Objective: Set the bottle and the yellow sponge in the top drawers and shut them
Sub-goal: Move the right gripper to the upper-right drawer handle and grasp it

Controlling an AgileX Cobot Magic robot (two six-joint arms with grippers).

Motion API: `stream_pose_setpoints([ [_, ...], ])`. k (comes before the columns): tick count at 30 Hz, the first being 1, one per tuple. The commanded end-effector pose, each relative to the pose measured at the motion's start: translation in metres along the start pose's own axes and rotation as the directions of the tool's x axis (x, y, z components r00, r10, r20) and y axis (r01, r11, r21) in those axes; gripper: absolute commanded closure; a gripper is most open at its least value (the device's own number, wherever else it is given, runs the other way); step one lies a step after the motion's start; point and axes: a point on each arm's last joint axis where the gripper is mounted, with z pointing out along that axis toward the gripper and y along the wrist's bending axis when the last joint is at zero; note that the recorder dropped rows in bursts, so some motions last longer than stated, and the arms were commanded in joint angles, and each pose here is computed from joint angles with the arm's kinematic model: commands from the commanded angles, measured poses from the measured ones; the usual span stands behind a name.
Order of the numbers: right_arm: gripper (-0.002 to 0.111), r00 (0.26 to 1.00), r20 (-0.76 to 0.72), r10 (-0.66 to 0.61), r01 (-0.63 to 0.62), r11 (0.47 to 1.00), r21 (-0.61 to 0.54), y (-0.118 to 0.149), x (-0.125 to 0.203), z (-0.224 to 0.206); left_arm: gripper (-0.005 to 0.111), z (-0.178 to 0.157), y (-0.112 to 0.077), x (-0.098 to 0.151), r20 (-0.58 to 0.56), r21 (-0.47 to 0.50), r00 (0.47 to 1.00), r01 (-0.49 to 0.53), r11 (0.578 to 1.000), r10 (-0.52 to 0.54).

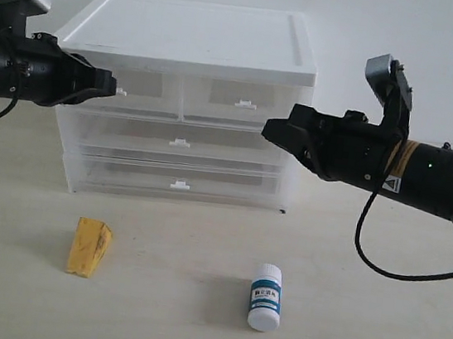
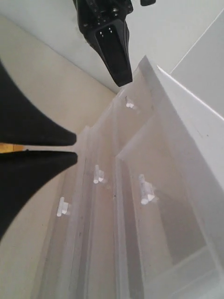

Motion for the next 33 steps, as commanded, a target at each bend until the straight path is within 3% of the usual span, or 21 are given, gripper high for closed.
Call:
stream_pose_setpoints([
  [1, 0.108, 0.999, -0.002, -0.047, 0.047, 0.999, -0.002, 0.003, -0.004, 0.001, 0.103, 0.001, -0.002, -0.003, 0.01, 0.003, 0.999, -0.034, 0.999, 0.034],
  [13, 0.108, 0.998, -0.001, -0.065, 0.065, 0.998, 0.016, 0.002, -0.004, 0.001, 0.103, 0.001, -0.002, -0.01, 0.027, 0.004, 0.999, -0.033, 0.999, 0.033],
  [33, 0.108, 0.997, 0.001, -0.071, 0.071, 0.997, 0.015, 0.002, -0.005, 0.001, 0.103, 0.029, 0.014, -0.012, 0.014, -0.018, 0.999, -0.03, 0.999, 0.03],
])
